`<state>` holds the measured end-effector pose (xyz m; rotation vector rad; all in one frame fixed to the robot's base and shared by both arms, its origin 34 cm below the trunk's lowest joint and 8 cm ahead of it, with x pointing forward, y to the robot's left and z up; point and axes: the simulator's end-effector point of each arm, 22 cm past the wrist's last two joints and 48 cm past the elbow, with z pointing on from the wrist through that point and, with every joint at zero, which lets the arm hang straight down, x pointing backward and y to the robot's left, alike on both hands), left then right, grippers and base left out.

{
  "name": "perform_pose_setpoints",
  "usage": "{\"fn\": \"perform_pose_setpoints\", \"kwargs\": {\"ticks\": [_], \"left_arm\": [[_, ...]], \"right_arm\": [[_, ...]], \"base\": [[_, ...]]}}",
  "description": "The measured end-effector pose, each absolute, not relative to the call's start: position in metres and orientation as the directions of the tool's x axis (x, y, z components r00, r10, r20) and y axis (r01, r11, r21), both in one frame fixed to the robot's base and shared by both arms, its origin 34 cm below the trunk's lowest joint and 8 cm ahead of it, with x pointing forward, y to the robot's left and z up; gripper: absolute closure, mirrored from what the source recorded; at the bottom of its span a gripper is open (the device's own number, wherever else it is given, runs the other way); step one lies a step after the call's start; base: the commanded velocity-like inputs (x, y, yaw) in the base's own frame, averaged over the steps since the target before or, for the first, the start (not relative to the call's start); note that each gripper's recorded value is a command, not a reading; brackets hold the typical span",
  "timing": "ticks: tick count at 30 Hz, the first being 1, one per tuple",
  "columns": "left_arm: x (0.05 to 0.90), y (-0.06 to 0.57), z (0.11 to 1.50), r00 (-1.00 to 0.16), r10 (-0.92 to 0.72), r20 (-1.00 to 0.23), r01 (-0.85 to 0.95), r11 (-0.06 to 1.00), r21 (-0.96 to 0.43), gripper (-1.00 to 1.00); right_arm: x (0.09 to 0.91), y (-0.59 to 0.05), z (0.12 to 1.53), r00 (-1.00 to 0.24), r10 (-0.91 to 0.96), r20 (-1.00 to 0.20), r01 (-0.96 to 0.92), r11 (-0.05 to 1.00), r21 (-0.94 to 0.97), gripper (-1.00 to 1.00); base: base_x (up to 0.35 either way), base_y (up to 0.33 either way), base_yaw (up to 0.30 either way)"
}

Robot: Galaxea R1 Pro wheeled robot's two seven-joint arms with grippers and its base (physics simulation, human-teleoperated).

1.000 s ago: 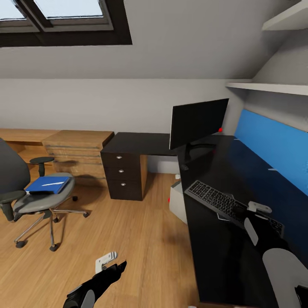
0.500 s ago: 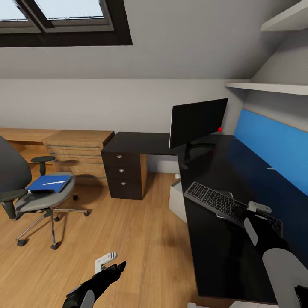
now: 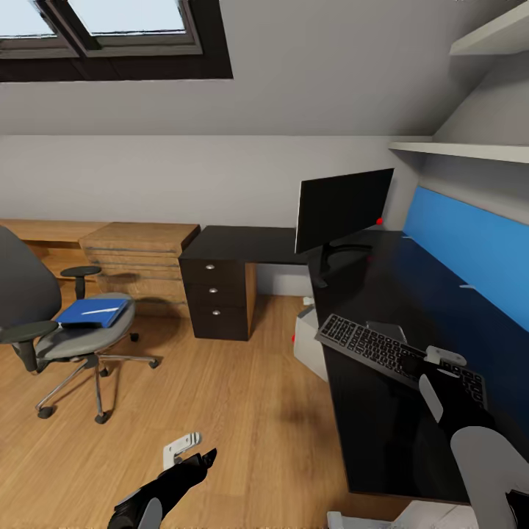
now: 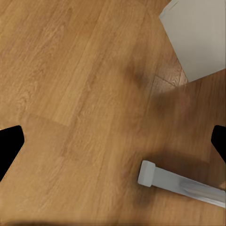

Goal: In the bedroom, organize the workspace by keeping the computer under the desk, ensuring the monitor is on the desk, placing the keyboard on the desk next to the monitor, placing the mouse on the desk next to the keyboard, moving the folder from the swivel chair onto the desk next to the mouse, stacking the notebook on top of the folder with the pen on top of the notebook, and positioning the swivel chair next to the desk.

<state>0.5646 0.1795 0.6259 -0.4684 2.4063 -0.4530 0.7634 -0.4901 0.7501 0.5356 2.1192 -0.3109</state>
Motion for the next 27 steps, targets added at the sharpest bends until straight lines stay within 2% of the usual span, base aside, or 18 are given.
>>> {"fn": "perform_pose_setpoints", "kwargs": {"ticks": [14,27], "left_arm": [[0.5647,0.1795,0.6261,-0.733,-0.435,-0.522,-0.216,0.877,-0.429,-1.0],[0.5648,0.1796,0.6257,-0.734,-0.435,-0.522,-0.216,0.877,-0.428,-1.0]], "right_arm": [[0.7632,-0.4901,0.7502,-0.5,0.259,-0.827,0.485,0.874,-0.019,-1.0],[0.7629,-0.4893,0.7479,-0.501,0.264,-0.824,0.486,0.874,-0.015,-1.0]], "base": [[-0.025,0.049,0.0],[-0.295,0.0,0.0]]}}
